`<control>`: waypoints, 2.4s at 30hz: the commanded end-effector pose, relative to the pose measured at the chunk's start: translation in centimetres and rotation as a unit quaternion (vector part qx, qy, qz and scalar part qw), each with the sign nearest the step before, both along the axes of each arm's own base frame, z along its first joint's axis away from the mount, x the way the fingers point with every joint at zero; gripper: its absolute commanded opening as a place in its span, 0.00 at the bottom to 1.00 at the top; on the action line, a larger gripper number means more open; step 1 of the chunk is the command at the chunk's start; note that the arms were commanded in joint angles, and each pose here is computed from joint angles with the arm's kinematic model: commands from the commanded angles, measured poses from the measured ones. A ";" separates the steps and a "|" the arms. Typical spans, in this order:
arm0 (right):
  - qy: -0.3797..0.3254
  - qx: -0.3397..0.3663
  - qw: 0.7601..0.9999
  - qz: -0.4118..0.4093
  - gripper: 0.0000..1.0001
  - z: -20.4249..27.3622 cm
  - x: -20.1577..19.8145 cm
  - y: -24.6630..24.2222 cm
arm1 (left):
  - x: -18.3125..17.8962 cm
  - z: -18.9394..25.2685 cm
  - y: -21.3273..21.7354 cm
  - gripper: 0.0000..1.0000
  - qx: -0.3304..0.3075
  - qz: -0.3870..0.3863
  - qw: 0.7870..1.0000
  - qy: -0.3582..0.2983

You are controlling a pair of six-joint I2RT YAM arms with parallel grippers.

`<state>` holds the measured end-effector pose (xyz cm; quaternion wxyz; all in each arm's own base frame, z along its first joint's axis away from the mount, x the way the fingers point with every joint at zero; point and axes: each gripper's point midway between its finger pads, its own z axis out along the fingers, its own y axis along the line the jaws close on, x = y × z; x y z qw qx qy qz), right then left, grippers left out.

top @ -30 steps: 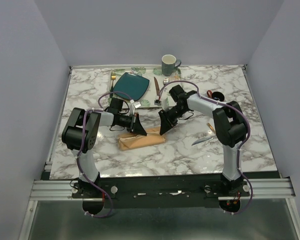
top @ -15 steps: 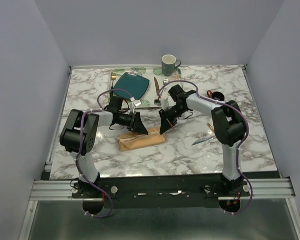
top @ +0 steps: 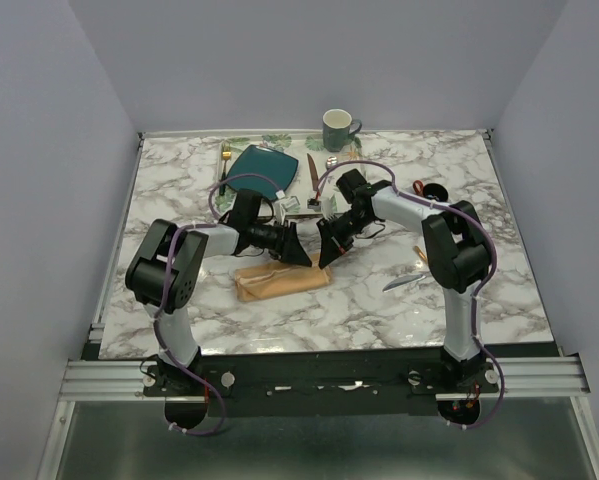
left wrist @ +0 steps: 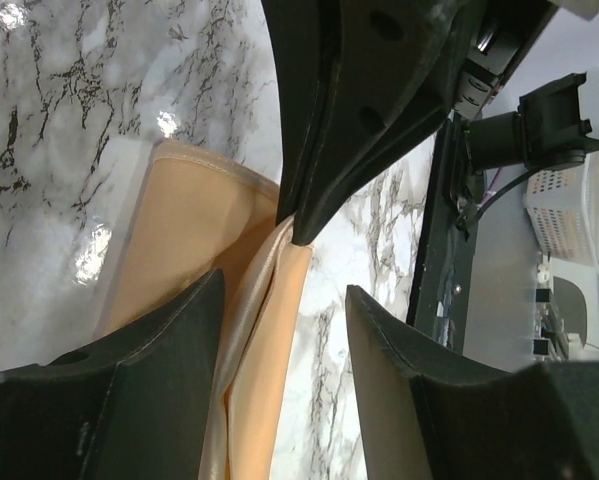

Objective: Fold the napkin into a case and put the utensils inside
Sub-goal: Stuff the top corner of the smaller-rectangle-folded napkin into the folded napkin.

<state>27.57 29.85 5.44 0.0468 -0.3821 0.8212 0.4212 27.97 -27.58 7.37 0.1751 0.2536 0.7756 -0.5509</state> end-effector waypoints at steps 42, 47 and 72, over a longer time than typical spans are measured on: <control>0.020 -0.044 0.999 -0.020 0.41 -2.4 0.4 -0.2 | -1.5 -1.6 -1.2 0.00 0.049 0.061 0.990 0.115; 0.020 -0.072 0.997 -0.029 0.40 -3.7 0.9 -0.6 | -2.2 -1.3 -1.1 0.00 0.047 0.073 0.985 0.147; -0.039 -0.072 0.997 -0.010 0.34 -2.8 0.6 -0.5 | -1.6 -3.5 0.8 0.00 0.072 0.139 0.957 0.243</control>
